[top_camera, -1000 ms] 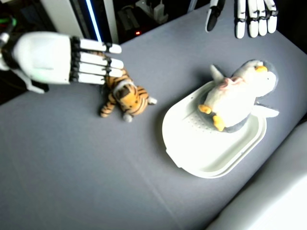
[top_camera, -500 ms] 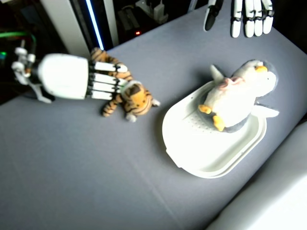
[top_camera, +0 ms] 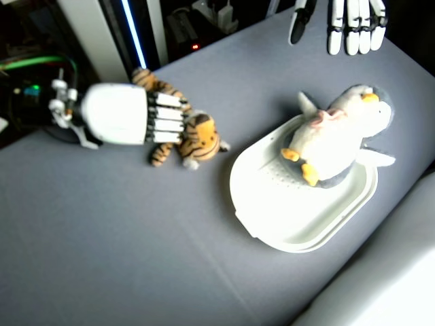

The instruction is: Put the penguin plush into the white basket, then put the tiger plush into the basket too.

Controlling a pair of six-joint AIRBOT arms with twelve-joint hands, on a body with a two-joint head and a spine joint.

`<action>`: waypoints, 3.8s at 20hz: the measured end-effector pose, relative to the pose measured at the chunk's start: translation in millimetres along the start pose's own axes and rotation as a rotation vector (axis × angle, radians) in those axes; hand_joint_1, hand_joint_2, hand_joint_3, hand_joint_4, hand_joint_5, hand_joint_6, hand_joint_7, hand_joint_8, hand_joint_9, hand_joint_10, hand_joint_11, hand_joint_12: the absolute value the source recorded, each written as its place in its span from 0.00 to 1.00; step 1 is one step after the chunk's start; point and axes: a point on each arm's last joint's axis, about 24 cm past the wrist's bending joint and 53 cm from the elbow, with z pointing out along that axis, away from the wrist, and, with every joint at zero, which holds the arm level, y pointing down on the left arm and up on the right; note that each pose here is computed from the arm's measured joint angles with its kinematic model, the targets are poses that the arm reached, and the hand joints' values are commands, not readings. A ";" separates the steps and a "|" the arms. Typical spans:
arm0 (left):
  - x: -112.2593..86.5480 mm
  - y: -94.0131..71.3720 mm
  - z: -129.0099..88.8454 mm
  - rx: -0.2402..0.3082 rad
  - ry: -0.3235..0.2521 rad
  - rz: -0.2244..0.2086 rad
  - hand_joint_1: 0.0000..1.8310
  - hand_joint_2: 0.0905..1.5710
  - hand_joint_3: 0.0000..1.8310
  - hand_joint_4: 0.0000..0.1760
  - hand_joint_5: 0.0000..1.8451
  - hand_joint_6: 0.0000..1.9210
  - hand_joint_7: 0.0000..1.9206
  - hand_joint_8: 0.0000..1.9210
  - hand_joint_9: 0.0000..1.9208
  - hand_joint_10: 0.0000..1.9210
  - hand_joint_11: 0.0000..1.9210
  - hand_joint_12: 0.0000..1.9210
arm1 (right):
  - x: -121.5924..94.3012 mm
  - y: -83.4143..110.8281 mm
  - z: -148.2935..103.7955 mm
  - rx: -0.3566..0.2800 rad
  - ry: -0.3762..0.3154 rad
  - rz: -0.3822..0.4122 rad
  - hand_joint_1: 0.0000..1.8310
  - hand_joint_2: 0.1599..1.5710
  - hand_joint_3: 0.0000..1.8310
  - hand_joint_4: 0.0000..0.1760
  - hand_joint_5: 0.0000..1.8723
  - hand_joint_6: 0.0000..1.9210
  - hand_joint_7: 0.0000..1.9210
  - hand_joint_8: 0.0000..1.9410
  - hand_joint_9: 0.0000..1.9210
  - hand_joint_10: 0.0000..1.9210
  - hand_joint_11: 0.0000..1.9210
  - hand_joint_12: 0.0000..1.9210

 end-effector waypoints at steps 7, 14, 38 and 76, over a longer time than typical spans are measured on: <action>3.4 2.3 -2.4 -0.006 0.011 -0.006 0.43 0.58 0.00 0.36 0.24 0.00 0.20 0.00 0.17 0.00 0.00 0.40 | -22.1 25.7 -1.0 -0.058 -0.044 -0.027 0.86 0.73 0.00 0.00 0.35 1.00 0.41 1.00 0.49 1.00 0.56 1.00; 1.7 2.9 -4.9 -0.005 0.001 -0.013 0.41 0.57 0.00 0.38 0.23 0.00 0.19 0.00 0.16 0.00 0.00 0.36 | -99.6 110.3 -24.6 -0.326 -0.302 -0.142 0.74 0.67 0.00 0.00 0.41 0.87 0.45 0.94 0.47 1.00 0.52 1.00; 8.9 12.5 -13.8 -0.033 -0.007 -0.065 0.49 0.61 0.00 0.48 0.17 0.00 0.15 0.00 0.13 0.00 0.00 0.34 | -157.3 124.0 13.1 -0.321 -0.440 -0.217 0.59 0.68 0.00 0.00 0.33 0.15 0.38 0.31 0.38 0.22 0.21 0.47; 23.3 16.3 -16.4 -0.050 0.006 -0.114 0.48 0.59 0.00 0.26 0.19 0.00 0.17 0.00 0.15 0.00 0.00 0.45 | -143.7 94.6 87.7 -0.193 -0.328 -0.264 0.67 0.58 0.00 0.00 0.45 0.01 0.45 0.01 0.44 0.01 0.25 0.37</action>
